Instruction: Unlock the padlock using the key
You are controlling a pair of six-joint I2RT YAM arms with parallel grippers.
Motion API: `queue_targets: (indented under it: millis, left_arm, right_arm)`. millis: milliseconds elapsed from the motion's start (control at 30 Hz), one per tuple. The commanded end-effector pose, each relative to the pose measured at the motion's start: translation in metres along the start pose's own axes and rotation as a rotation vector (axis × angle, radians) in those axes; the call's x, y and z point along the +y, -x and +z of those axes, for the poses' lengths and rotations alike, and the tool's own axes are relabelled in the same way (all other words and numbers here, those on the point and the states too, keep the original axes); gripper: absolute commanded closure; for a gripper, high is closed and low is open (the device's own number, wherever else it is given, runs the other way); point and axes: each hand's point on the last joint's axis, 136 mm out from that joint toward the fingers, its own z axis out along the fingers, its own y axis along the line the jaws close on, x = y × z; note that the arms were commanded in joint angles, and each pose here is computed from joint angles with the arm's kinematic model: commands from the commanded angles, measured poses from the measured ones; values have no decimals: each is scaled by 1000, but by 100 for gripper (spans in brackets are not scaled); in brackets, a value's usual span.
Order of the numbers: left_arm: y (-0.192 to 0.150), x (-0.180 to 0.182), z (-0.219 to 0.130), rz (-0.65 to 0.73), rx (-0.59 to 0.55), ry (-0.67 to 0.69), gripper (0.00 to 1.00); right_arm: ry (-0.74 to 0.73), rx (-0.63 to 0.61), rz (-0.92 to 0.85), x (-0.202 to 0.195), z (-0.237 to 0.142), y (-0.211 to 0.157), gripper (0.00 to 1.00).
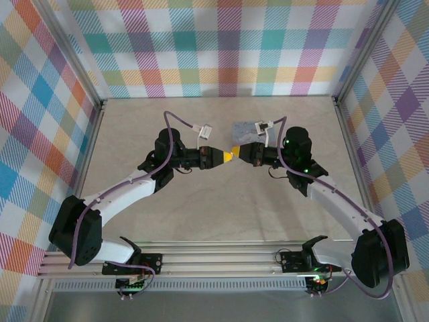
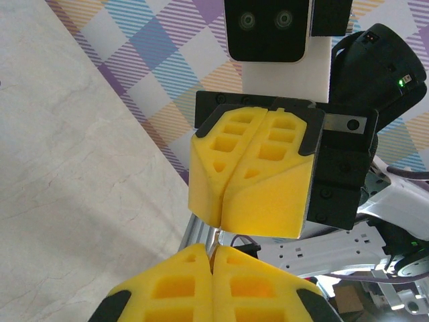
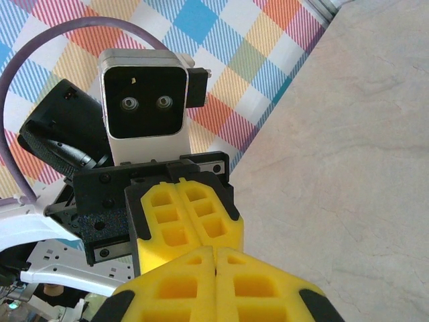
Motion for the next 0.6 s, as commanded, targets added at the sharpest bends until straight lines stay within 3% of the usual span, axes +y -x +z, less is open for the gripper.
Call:
queue_targets:
  millis: [0, 200, 300, 333, 567]
  left_arm:
    - [-1, -5, -1, 35, 0, -5, 100]
    - [-1, 9, -5, 27, -18, 62, 100]
    - [0, 8, -5, 25, -21, 57, 79]
    - [0, 6, -5, 27, -22, 53, 76]
    - [2, -1, -4, 37, -15, 17, 80]
  right_arm:
    - [9, -30, -25, 7, -3, 3, 100]
    - [-5, -43, -29, 6, -5, 4, 100]
    - [-7, -49, -37, 7, -6, 4, 100]
    - [-5, -48, -38, 7, -6, 4, 100]
    - [4, -46, -31, 6, -5, 4, 100]
